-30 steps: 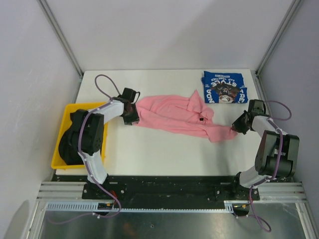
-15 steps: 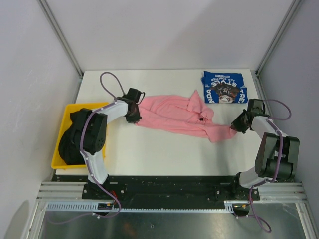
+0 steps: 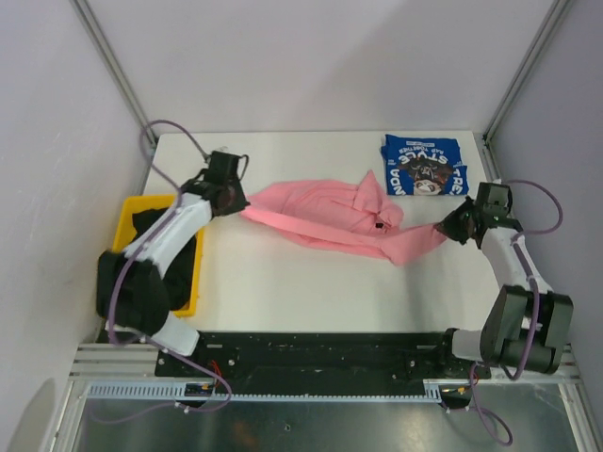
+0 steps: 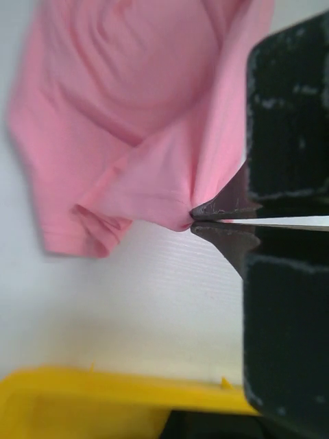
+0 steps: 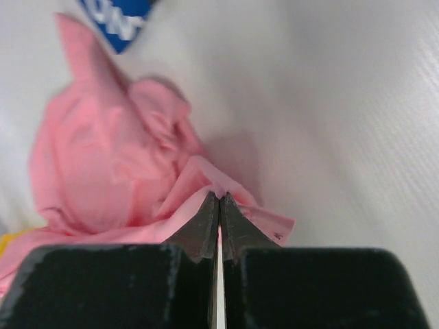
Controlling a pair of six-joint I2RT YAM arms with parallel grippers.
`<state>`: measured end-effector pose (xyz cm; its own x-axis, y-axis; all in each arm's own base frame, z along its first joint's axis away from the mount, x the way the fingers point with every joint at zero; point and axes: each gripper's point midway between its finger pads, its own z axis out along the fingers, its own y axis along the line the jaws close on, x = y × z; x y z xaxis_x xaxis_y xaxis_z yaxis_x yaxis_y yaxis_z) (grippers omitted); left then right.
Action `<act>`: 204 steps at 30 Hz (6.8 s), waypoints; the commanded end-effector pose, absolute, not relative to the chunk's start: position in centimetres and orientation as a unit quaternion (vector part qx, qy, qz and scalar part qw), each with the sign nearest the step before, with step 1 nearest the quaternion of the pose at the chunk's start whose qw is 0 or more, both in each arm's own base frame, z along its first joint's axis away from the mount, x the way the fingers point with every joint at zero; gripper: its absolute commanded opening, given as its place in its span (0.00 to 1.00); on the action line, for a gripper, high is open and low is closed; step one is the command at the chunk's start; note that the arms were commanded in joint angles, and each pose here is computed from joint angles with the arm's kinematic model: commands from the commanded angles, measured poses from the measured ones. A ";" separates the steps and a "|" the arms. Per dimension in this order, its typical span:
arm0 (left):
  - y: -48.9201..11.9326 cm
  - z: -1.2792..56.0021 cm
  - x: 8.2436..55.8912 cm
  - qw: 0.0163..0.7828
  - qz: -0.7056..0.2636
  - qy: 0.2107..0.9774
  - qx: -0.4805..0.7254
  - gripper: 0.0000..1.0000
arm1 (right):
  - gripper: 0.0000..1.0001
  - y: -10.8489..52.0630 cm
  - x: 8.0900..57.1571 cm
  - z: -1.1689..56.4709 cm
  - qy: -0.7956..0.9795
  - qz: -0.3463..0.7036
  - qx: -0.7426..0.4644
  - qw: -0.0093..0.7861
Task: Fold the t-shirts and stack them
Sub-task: Flatten out the tshirt, then grap the side of the flattened tshirt closest away from the robot with both arms
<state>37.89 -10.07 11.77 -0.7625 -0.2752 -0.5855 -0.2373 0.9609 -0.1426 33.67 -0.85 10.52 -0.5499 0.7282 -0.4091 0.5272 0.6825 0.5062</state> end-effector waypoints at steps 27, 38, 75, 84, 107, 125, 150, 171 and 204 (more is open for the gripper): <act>-3.7 43.0 20.3 0.628 -0.226 0.705 -0.241 0.00 | 0.00 4.7 18.5 42.8 0.701 0.326 0.330 0.542; -4.6 42.4 29.9 0.608 -0.166 0.733 -0.255 0.00 | 0.00 2.8 27.6 45.4 0.680 0.314 0.272 0.604; -1.3 21.2 38.2 0.436 -0.161 0.838 -0.286 0.00 | 0.00 3.0 32.6 23.6 0.794 0.248 0.330 0.447; -1.4 9.2 30.4 0.319 -0.112 0.894 -0.294 0.00 | 0.00 3.7 24.1 8.9 0.868 0.198 0.378 0.254; -3.0 7.0 21.8 0.263 -0.129 0.884 -0.366 0.15 | 0.00 2.6 14.7 7.0 0.845 0.146 0.492 0.149; -5.0 6.2 17.7 0.254 -0.095 0.875 -0.401 0.25 | 0.00 2.4 17.5 6.6 0.854 0.164 0.471 0.147; -5.0 3.9 23.5 0.233 0.057 0.912 -0.332 0.19 | 0.00 2.3 22.4 9.2 0.860 0.204 0.434 0.174; -4.2 3.2 30.4 0.218 0.100 0.921 -0.306 0.14 | 0.00 2.4 21.6 10.1 0.874 0.203 0.403 0.180; -3.9 2.3 18.6 0.187 0.030 0.894 -0.406 0.31 | 0.00 2.3 21.5 10.2 0.874 0.199 0.405 0.183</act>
